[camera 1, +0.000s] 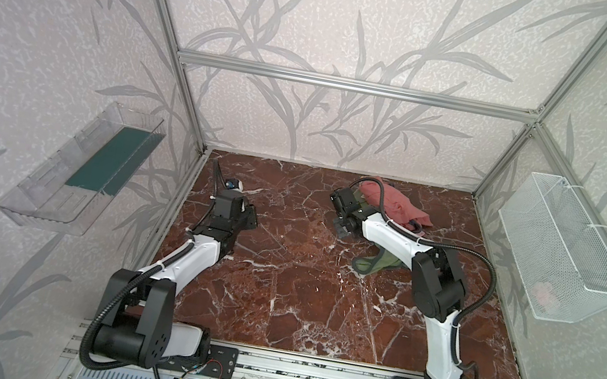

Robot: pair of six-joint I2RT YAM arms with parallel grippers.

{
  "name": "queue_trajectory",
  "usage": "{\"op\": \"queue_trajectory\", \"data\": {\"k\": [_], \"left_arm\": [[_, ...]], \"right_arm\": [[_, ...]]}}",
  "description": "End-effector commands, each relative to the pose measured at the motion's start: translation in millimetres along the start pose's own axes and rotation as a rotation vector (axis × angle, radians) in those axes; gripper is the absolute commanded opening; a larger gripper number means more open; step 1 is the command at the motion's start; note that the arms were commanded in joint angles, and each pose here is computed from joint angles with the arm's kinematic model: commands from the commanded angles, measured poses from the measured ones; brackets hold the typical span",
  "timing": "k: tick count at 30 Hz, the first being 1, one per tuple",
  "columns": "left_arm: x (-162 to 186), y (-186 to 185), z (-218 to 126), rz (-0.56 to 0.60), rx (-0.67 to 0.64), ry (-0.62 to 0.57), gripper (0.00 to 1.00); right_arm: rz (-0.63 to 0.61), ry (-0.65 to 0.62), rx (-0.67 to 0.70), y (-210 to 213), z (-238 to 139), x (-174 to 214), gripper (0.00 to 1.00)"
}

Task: Pick out a specific cloth from the pile
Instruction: 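Reach the right gripper forward into the clothes pile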

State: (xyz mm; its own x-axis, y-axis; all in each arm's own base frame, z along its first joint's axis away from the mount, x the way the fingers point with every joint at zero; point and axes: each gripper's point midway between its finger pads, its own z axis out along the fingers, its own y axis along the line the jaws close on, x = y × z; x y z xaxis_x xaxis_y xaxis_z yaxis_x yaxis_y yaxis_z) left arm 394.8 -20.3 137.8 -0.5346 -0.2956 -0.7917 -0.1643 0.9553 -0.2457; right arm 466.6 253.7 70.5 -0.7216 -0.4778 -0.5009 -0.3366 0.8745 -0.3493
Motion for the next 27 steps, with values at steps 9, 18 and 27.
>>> {"op": "queue_trajectory", "data": {"k": [9,18,27], "left_arm": [[-14,-7,7,-0.001,0.009,-0.016,0.5],[-13,-4,11,0.004,-0.004,-0.01,0.5],[-13,-4,15,0.008,-0.008,0.0,0.5]], "right_arm": [[-0.099,0.035,0.151,-22,18,-3,0.3],[-0.12,0.038,0.183,-25,31,-3,0.33],[-0.149,0.033,0.251,-33,42,-5,0.32]]}}
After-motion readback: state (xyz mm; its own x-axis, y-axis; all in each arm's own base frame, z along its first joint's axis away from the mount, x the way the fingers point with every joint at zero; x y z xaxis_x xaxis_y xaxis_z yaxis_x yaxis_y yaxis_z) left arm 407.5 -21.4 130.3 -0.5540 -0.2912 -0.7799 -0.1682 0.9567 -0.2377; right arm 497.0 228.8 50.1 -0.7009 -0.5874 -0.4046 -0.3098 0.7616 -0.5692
